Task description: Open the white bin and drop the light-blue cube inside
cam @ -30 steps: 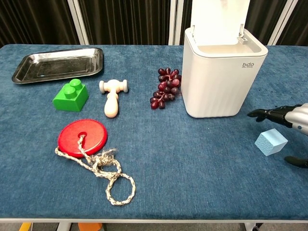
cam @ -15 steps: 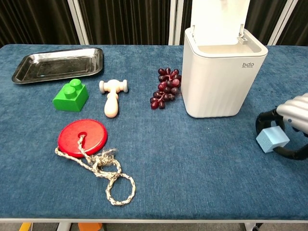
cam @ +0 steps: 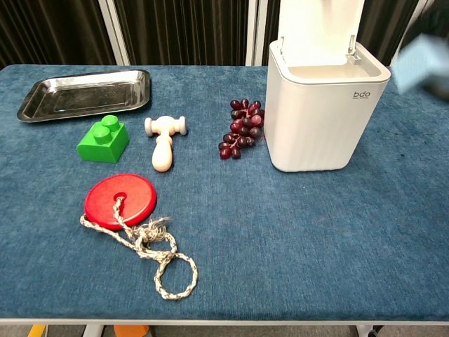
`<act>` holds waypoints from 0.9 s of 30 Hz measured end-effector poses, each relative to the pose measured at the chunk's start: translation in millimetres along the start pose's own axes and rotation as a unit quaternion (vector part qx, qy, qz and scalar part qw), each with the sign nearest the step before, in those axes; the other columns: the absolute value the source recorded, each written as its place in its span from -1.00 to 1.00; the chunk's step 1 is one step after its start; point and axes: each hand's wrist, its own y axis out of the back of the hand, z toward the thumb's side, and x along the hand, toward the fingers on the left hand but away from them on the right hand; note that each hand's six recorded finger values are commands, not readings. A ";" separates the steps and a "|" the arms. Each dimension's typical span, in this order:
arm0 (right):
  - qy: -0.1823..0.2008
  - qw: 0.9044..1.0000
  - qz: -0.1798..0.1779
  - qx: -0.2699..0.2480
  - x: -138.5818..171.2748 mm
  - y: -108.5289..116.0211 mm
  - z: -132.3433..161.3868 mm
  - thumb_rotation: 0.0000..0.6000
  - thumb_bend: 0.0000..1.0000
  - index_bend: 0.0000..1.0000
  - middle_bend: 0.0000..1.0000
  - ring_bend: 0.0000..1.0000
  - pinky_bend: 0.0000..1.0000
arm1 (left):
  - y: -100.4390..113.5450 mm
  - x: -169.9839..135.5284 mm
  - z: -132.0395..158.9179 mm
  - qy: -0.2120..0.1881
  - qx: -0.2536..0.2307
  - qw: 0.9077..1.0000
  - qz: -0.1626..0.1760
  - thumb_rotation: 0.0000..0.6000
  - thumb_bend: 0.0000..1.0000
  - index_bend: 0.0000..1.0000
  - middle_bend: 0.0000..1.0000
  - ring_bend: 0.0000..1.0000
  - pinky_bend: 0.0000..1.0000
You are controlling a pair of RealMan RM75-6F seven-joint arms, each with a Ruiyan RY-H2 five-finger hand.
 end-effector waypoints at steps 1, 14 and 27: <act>0.005 1.000 -0.021 0.004 -7.8 10.3 1.7 1.00 -0.32 0.47 0.30 0.22 0.38 | 0.4 -0.1 -0.4 0.001 0.000 1.000 0.000 1.00 -0.92 -0.56 -0.71 -0.84 -0.64; -0.006 0.999 -0.026 0.018 -74.7 1.8 10.0 1.00 -1.00 -1.00 -1.00 -1.00 -1.00 | 1.6 -1.9 -6.6 0.007 -0.003 1.000 0.001 1.00 -0.92 -0.56 -0.70 -0.84 -0.64; -0.045 0.995 -0.089 0.026 -3.3 26.5 -23.7 1.00 -0.99 -1.00 -1.00 -1.00 -1.00 | 4.0 1.1 3.3 -0.008 -0.003 1.000 0.010 1.00 -0.92 -0.57 -0.70 -0.84 -0.64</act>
